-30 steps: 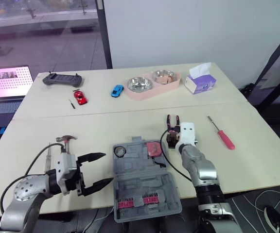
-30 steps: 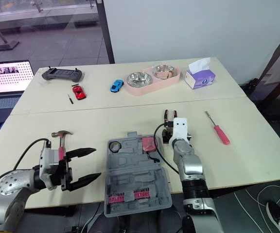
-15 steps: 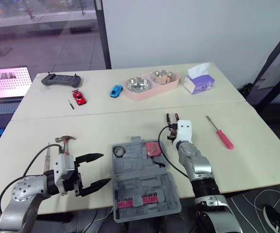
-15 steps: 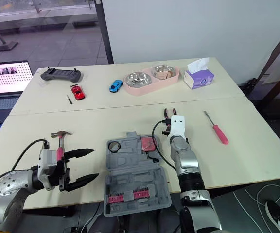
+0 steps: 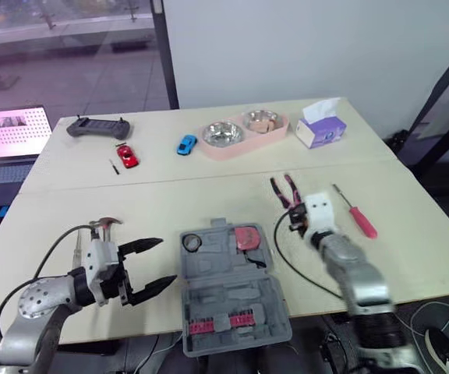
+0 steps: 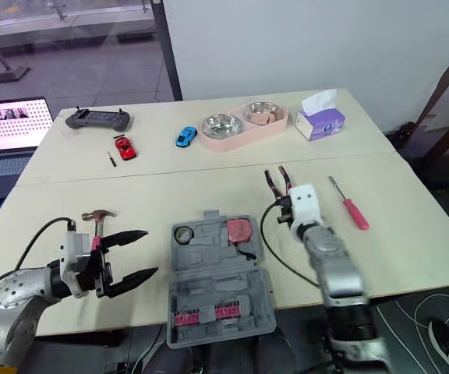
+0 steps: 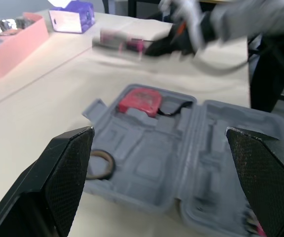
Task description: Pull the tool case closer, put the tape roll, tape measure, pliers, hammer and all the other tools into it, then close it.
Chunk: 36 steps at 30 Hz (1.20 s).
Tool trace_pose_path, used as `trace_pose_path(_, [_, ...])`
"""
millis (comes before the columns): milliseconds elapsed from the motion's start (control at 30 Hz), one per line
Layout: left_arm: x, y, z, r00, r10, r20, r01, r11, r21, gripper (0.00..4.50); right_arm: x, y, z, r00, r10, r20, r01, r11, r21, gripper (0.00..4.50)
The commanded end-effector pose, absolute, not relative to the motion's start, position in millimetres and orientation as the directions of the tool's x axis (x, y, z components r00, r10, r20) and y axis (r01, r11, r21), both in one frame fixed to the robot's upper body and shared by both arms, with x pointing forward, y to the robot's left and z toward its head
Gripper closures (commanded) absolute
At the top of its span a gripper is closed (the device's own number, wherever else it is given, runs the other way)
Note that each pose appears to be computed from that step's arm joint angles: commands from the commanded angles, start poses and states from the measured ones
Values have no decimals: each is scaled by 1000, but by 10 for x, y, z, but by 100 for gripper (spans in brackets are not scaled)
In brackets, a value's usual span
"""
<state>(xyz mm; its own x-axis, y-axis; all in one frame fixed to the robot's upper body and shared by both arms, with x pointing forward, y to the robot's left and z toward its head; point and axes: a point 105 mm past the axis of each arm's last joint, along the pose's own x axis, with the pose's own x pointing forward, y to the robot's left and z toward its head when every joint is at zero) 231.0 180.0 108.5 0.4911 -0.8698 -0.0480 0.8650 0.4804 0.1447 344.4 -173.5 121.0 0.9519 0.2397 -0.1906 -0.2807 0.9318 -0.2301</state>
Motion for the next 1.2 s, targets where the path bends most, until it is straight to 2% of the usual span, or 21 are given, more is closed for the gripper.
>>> trace_pose_path(33, [2313,1893,1126,512,-858,-44,852,501,154,0,3069,-1224,1728,762,624,-175,-645,703,-299,351])
trace_pose_path(67, [2316,1918,1112,516,-855,-47,850,504,151,0,2935,-1141,1778,671,703,-235,-737,597,-317,351])
trace_pose_path(133, [2317,1948,1094,518,-854,-53,849,507,148,0,2784,-1074,1820,555,764,-330,-826,459,-328,351])
trace_pose_path(267, [2275,1990,1041,499,-864,-74,863,487,134,0,2642,-959,1848,343,775,-531,-928,191,-321,351])
trace_pose_path(333, [2232,2025,1003,486,-869,-89,871,475,122,0,2658,-869,1865,283,761,-583,-945,119,-303,351])
trace_pose_path(500, [2145,2174,904,456,-875,-160,890,442,114,0,2868,-661,1802,259,694,-672,-950,57,-307,351])
trace_pose_path(633, [2176,2253,941,440,-879,-182,897,423,126,0,2885,-520,1692,185,631,-753,-959,-51,-279,351])
trace_pose_path(800, [2191,2262,927,397,-893,-211,917,375,138,0,2855,-367,1601,130,604,-786,-968,-93,-231,351])
trace_pose_path(1200, [2198,2199,949,383,-900,-210,921,355,157,0,2933,-254,1297,141,537,-832,-968,-103,-230,351])
